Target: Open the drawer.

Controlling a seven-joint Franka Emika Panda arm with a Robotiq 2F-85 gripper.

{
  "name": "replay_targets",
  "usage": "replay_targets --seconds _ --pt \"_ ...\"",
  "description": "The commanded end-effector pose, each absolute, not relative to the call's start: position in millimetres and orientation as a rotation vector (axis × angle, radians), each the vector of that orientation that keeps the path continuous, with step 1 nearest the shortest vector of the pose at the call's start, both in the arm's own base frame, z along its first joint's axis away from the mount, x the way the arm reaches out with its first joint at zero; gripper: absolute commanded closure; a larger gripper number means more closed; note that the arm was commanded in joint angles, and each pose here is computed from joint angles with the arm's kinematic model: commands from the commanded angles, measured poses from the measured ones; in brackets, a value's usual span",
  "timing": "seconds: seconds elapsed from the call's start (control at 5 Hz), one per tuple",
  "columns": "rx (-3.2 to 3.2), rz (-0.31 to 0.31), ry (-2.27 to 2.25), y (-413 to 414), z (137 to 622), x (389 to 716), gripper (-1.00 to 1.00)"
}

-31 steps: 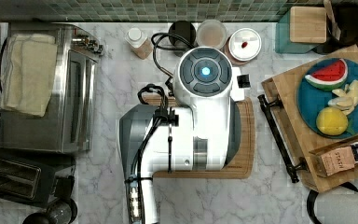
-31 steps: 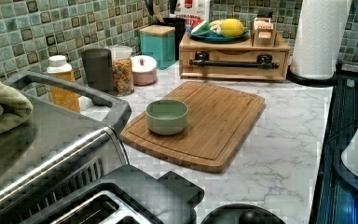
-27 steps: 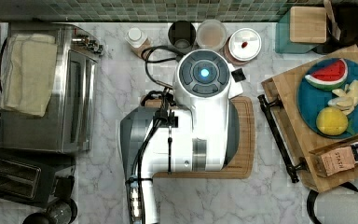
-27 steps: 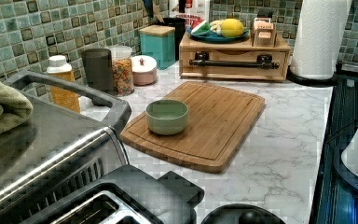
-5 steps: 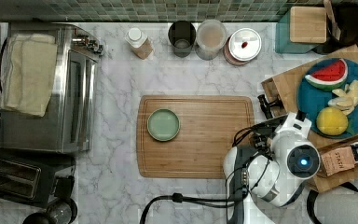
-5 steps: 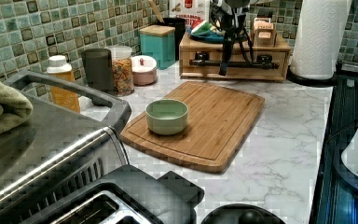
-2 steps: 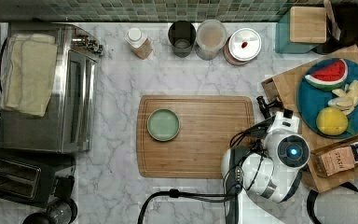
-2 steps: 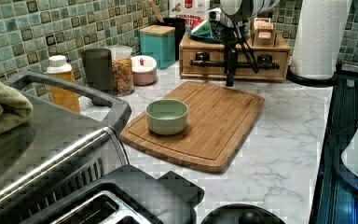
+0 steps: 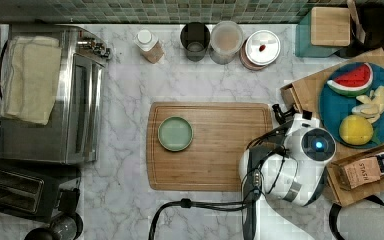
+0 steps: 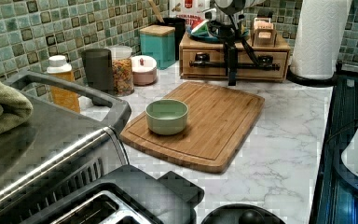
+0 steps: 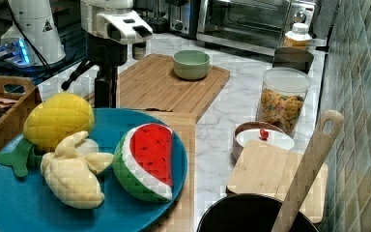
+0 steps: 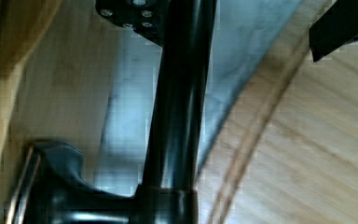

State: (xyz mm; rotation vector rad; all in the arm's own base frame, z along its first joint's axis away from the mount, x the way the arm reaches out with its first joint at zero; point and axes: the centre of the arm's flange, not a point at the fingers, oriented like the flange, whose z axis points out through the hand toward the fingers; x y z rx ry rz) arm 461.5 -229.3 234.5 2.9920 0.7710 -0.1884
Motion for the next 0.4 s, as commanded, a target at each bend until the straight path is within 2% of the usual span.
replay_targets --seconds 0.2,0.4 --pt "3.119 -0.357 0.831 -104 222 444 -1.0" --pt "3.141 -0.365 0.81 -60 229 431 -1.0"
